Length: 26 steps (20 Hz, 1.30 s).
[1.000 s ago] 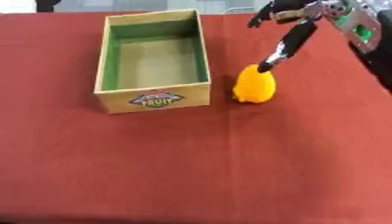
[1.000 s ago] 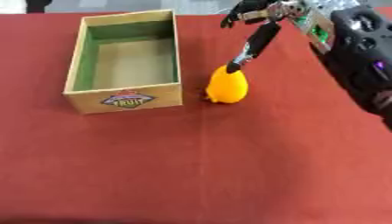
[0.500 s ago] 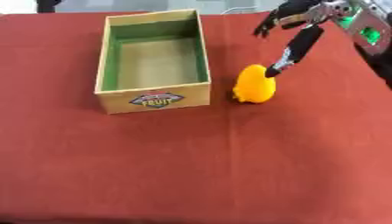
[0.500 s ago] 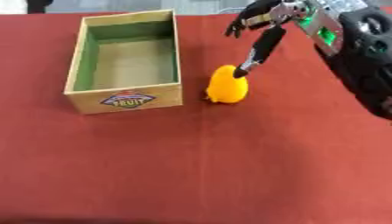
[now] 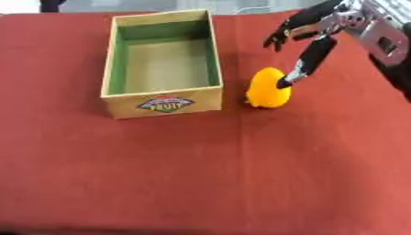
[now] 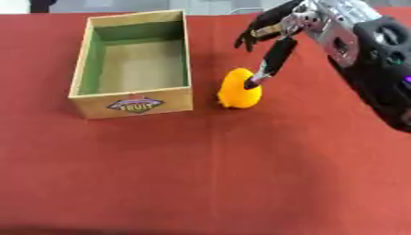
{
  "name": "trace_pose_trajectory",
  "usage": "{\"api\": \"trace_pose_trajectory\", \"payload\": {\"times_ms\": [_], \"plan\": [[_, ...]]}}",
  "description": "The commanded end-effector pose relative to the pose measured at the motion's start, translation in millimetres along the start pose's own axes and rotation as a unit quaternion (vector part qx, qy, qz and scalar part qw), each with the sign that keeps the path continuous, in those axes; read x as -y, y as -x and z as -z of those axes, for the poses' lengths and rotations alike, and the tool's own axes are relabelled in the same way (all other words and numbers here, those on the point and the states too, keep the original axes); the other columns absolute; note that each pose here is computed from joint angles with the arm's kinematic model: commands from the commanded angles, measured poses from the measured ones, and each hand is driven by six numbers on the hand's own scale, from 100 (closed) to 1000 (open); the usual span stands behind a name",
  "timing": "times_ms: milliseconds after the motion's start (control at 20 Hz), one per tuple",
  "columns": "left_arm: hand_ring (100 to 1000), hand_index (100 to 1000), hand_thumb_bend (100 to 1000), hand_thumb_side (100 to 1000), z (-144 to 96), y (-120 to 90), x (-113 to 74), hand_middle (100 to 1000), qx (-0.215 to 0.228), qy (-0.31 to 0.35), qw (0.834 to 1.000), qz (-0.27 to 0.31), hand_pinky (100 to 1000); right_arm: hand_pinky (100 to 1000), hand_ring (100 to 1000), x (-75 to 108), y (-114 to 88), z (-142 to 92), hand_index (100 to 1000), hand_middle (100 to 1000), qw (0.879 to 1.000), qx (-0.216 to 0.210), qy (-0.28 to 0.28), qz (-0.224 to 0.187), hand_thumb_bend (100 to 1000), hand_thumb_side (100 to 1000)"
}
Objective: Pick up objects on the table and place them in the box.
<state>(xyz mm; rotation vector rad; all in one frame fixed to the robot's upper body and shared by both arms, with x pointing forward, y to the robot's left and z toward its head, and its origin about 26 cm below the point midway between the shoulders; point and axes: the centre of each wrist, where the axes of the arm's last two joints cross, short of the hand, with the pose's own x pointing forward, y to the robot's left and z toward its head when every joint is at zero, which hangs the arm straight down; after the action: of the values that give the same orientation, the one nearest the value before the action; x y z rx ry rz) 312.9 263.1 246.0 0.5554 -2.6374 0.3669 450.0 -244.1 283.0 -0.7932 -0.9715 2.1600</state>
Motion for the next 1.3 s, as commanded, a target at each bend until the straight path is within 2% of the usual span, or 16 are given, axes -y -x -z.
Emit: {"api": "trace_pose_trajectory", "payload": {"times_ms": [50, 400, 800, 850, 1000, 1050, 1300], "plan": [[602, 777, 118, 886, 8, -7, -1.8, 638, 0.021, 0.001, 1.000, 0.000, 580, 840, 882, 7.1, 3, -13, 1000, 774, 1.000, -0.003, 0.005, -0.007, 527, 680], [602, 776, 118, 886, 8, -7, -1.5, 637, 0.021, 0.001, 1.000, -0.001, 580, 830, 873, 1.6, -3, -12, 1000, 752, 1.000, 0.002, -0.008, -0.004, 552, 671], [602, 776, 116, 886, 8, -7, -1.2, 637, 0.020, 0.001, 1.000, -0.003, 579, 823, 870, -17.0, 6, 3, 989, 743, 0.998, -0.044, -0.041, 0.001, 569, 619], [602, 776, 116, 886, 8, -7, -1.3, 637, 0.020, 0.000, 1.000, -0.003, 579, 820, 867, -19.1, 7, 4, 978, 733, 0.998, -0.046, -0.043, 0.001, 594, 621], [602, 776, 114, 886, 8, -7, -1.1, 637, 0.020, 0.000, 1.000, -0.004, 579, 807, 855, -22.4, 7, 9, 963, 705, 0.998, -0.043, -0.042, 0.001, 561, 611], [602, 775, 111, 886, 8, -7, -1.1, 637, 0.020, 0.000, 1.000, -0.004, 579, 788, 836, -22.6, 7, 10, 939, 650, 0.998, -0.041, -0.039, 0.001, 533, 592], [602, 774, 113, 887, 8, -7, -1.2, 637, 0.019, 0.000, 1.000, -0.004, 579, 745, 783, -20.2, 0, 11, 846, 542, 0.999, -0.036, 0.000, 0.010, 486, 595]]}}
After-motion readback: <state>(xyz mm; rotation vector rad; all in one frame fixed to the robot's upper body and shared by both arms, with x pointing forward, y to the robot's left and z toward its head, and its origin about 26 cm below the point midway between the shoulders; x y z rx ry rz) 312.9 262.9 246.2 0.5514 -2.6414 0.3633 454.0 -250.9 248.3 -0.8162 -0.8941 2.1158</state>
